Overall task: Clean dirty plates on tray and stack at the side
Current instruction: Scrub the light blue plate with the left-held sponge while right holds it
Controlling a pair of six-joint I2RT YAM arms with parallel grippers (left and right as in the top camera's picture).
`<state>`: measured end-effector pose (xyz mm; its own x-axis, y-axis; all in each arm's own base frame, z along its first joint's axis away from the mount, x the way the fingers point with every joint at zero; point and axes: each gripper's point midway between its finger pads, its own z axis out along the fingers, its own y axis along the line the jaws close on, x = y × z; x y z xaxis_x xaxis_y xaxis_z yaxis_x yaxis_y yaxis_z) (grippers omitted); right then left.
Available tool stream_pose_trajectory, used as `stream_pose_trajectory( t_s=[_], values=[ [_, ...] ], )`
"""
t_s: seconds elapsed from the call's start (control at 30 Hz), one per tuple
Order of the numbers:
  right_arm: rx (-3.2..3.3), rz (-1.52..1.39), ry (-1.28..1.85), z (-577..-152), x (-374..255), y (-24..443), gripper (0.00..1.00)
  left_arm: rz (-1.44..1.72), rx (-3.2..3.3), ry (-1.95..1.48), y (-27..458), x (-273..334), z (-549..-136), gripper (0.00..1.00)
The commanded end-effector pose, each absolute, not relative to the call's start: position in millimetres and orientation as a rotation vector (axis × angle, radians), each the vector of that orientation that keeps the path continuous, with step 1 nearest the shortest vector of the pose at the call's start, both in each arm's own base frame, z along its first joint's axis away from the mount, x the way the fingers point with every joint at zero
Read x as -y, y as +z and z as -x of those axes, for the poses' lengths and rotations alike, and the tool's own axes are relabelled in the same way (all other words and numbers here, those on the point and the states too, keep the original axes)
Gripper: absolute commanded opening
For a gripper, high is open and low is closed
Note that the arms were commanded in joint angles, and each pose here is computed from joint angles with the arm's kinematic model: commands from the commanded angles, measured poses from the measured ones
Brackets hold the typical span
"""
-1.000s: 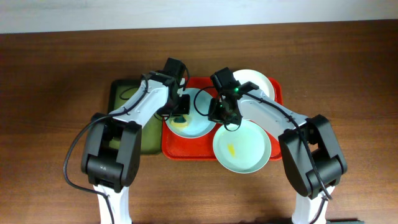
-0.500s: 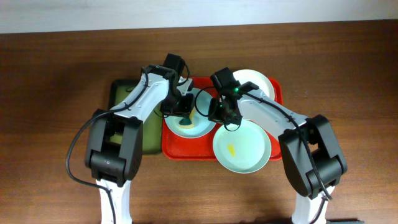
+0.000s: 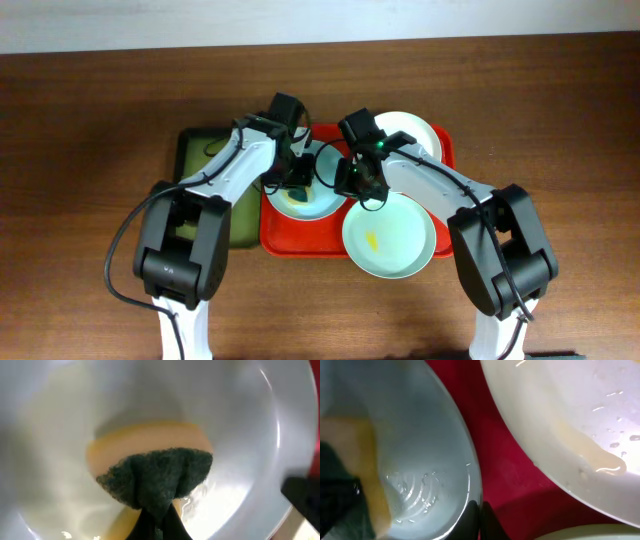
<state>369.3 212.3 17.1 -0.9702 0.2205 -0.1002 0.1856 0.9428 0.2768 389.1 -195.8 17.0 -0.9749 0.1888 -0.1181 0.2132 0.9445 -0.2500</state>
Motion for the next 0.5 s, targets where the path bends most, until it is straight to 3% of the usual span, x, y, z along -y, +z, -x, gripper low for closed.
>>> stream_pose_trajectory(
  t_s=[0.0, 0.2, 0.33, 0.4, 0.47],
  values=[
    [-2.997, -0.305, 0.401, -361.9, -213.9, 9.1, 0.04, -0.261, -3.013, -0.415, 27.4, 166.5, -401.8, 0.00],
    [-2.997, -0.300, 0.400, -361.7, -213.8, 9.1, 0.04, -0.173, -2.988, -0.313, 33.9, 150.0, -411.5, 0.00],
    [-3.003, -0.302, 0.395, -360.4, -213.2, 8.7, 0.04, -0.083, -3.005, -0.037, 3.7, 146.5, -408.4, 0.00],
    [-3.003, -0.302, 0.395, -360.4, -213.2, 8.7, 0.04, -0.187, -3.070, -0.247, -12.1, 178.2, -393.2, 0.00],
    [-3.003, -0.302, 0.395, -360.4, -213.2, 8.7, 0.04, -0.433, -3.035, -0.711, 0.3, 224.0, -375.9, 0.00]
  ],
)
